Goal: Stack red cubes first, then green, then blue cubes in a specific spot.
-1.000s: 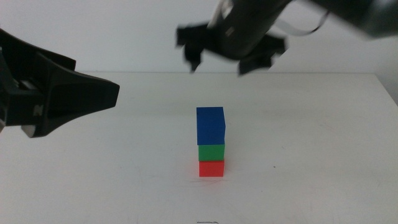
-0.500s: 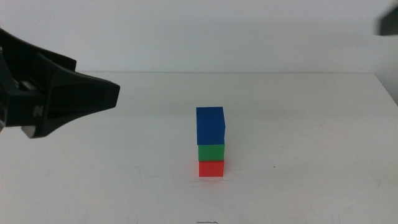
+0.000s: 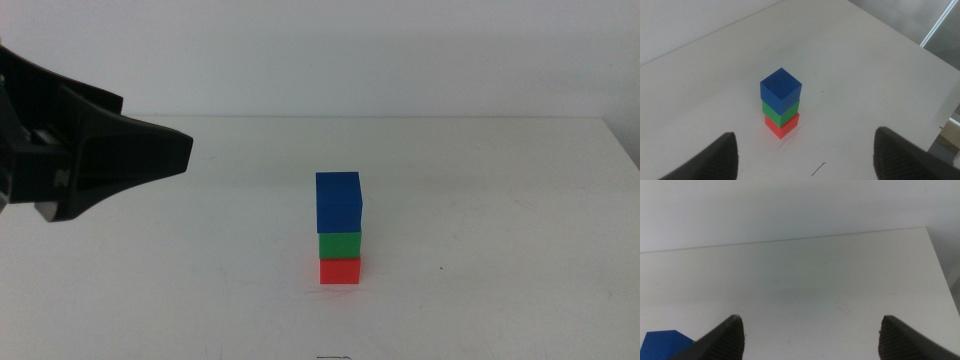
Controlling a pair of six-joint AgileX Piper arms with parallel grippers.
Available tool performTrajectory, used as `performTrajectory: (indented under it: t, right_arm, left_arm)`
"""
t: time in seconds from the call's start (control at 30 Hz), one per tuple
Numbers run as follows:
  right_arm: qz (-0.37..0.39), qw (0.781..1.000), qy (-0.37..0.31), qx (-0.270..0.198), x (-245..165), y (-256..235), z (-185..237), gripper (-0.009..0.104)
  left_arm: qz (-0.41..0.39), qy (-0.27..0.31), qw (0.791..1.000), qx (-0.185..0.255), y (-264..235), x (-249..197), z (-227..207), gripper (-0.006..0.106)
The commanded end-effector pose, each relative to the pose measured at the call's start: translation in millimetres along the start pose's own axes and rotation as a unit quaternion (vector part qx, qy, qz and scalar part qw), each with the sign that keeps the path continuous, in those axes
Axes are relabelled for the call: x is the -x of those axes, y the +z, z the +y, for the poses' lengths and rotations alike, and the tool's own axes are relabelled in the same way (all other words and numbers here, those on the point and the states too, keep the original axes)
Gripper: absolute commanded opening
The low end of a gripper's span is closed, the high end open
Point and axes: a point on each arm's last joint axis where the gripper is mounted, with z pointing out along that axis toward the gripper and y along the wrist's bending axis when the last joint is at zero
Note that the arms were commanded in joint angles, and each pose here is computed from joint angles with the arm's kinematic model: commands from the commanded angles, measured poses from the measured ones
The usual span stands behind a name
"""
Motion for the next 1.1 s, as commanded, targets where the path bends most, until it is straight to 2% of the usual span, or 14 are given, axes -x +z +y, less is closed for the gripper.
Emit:
performTrajectory:
  t: [0.0, 0.03, 0.07, 0.2, 0.27, 0.37, 0.47, 0.53, 1.07]
  right_arm:
    - [-0.046, 0.999, -0.007, 0.002, 11, -9, 1, 0.075]
    - [-0.046, 0.999, -0.007, 0.002, 11, -9, 1, 0.075]
    - [-0.047, 0.999, -0.008, 0.001, 11, -9, 0, 0.075]
    - [-0.047, 0.999, -0.008, 0.001, 11, -9, 0, 0.075]
    - [-0.047, 0.999, -0.008, 0.001, 11, -9, 0, 0.075]
    - [-0.047, 0.999, -0.008, 0.001, 11, -9, 0, 0.075]
    - [-0.047, 0.999, -0.008, 0.001, 11, -9, 0, 0.075]
    - [-0.047, 0.999, -0.008, 0.001, 11, -9, 0, 0.075]
    - [-0.047, 0.999, -0.008, 0.001, 11, -9, 0, 0.075]
  left_arm:
    - [-0.043, -0.005, 0.999, -0.001, -5, 12, -3, 0.091]
    - [-0.043, -0.005, 0.999, -0.001, -5, 12, -3, 0.091]
    - [-0.046, 0.003, 0.999, 0.024, -6, 12, 1, 0.091]
    - [-0.101, 0.02, 0.981, 0.166, -18, 12, 18, 0.091]
    - [-0.146, 0.006, 0.958, 0.246, -27, 6, 28, 0.091]
    - [-0.199, -0.001, 0.926, 0.32, -34, -6, 36, 0.091]
    - [-0.231, -0.011, 0.909, 0.347, -36, -15, 39, 0.091]
    - [-0.23, -0.013, 0.905, 0.357, -36, -18, 41, 0.091]
    - [-0.223, -0.038, 0.909, 0.351, -29, -26, 44, 0.091]
